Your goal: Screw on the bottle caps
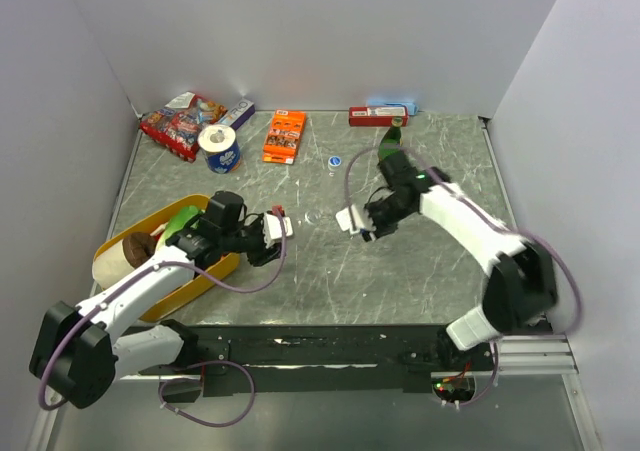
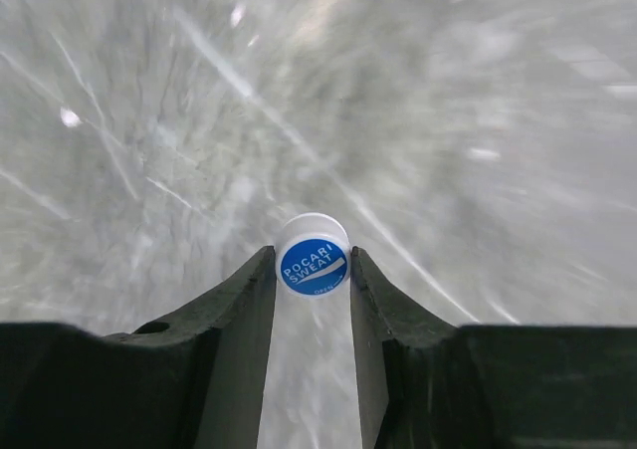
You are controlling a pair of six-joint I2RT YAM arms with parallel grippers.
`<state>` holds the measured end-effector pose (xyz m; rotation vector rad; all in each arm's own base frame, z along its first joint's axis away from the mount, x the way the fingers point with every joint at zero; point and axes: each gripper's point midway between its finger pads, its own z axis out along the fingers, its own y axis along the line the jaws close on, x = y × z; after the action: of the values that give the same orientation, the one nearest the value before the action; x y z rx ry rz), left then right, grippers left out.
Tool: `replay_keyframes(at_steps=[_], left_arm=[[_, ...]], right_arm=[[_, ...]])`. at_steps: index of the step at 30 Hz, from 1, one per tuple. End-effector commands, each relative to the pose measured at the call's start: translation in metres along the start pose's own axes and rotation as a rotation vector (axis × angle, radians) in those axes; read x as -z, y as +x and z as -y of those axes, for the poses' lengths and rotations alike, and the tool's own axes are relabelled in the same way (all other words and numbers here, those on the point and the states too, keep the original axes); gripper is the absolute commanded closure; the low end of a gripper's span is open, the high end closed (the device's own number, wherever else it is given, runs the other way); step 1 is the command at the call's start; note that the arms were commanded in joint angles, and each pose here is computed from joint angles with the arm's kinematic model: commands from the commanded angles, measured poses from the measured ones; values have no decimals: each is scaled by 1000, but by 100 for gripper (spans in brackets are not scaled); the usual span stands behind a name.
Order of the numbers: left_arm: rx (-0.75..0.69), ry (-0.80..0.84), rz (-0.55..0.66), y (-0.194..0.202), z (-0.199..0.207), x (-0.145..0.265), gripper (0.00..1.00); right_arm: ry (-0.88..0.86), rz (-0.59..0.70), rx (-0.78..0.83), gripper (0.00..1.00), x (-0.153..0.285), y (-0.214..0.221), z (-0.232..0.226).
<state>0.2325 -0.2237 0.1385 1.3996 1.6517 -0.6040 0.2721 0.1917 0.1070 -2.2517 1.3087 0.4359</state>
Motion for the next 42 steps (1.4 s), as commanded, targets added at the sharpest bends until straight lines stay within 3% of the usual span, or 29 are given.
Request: replay_keyframes(at_steps=[1,6,13,22,42], left_arm=[[-231,21,14,-16,-15,-1,99],[-301,42,21,-28,-26,-7,99],[-330,66,35,-49,-32,-5,99],[-315,51,83,-64,-27,0,99],[-364,19,112,-73,-29,7,99]], right_arm=[[189,188,0,86,95,-91,7],[293,268,54,87,142,-153,13],[337,347,109,87,155,-195,24],[395,369,156,86,149,-209,34],[333,378,156,85,133,-213,41]])
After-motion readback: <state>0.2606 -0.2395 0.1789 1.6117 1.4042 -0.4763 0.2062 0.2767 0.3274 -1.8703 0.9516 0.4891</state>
